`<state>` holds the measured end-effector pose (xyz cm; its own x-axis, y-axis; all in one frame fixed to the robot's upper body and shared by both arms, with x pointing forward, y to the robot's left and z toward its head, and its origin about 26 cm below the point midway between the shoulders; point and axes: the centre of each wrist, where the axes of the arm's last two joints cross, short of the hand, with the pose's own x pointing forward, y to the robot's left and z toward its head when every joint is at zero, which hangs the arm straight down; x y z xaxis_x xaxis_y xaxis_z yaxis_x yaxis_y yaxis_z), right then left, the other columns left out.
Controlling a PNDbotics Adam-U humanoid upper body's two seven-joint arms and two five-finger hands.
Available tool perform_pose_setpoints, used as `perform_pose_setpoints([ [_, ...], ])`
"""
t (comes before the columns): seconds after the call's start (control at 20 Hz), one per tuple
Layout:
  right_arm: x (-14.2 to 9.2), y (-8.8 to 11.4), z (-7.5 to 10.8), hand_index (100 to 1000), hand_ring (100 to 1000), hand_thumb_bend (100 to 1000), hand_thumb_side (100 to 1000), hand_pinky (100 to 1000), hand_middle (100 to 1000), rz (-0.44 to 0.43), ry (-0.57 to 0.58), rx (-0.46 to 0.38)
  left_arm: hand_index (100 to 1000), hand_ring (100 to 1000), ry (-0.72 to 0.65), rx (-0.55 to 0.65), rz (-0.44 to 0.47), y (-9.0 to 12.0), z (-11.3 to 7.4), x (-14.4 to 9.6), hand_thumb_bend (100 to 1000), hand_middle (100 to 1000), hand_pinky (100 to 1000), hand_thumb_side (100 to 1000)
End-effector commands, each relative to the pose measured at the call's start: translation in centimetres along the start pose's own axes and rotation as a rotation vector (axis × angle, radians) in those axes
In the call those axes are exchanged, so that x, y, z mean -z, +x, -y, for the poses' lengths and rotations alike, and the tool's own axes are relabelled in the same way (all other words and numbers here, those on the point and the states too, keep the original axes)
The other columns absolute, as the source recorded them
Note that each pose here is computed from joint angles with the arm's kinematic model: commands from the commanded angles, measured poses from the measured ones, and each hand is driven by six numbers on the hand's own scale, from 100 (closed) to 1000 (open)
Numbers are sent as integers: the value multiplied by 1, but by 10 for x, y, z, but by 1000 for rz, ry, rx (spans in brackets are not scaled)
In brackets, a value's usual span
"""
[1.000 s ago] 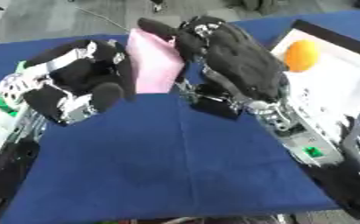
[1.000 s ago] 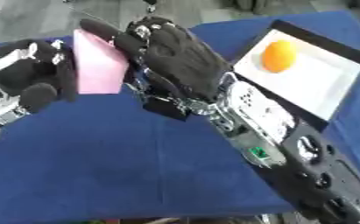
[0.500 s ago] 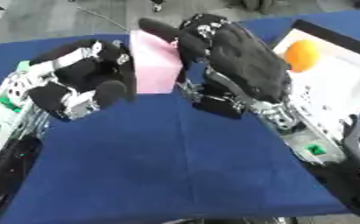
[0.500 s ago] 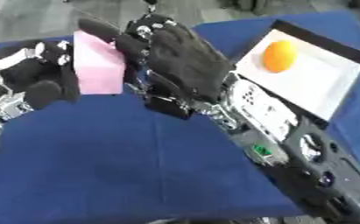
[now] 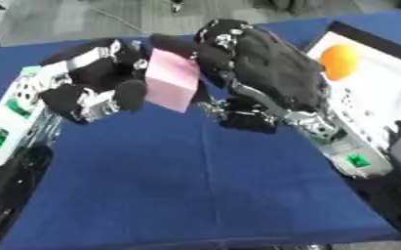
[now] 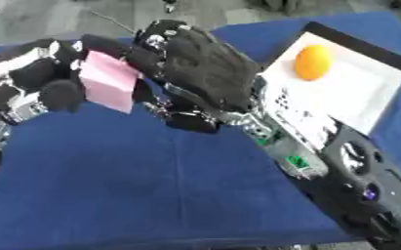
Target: Pick up the objects with one hand, pass them to the other hand, and then place them into the box on the other side of the table.
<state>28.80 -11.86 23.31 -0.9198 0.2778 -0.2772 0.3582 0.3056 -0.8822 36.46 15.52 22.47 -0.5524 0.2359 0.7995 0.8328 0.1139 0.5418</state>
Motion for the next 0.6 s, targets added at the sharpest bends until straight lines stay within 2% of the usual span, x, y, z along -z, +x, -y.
perform_pose_setpoints([
  [0.05,16,12,4,1000,614,127,100,687,500,110,11,33,543,552,-76,13,61,6,7,33,100,503,735,453],
  [0.2,17,12,6,1000,615,100,100,689,507,133,57,47,543,553,-81,15,68,7,7,34,100,503,735,450],
  [0.25,17,11,6,975,615,100,100,689,507,135,66,51,543,553,-83,14,70,8,7,35,100,503,735,450],
  [0.45,15,10,6,809,597,100,100,673,497,110,55,85,543,553,-89,12,77,9,7,36,100,504,736,452],
  [0.6,14,10,6,616,562,100,100,645,459,64,-8,115,543,553,-88,7,80,10,8,37,100,504,736,454],
])
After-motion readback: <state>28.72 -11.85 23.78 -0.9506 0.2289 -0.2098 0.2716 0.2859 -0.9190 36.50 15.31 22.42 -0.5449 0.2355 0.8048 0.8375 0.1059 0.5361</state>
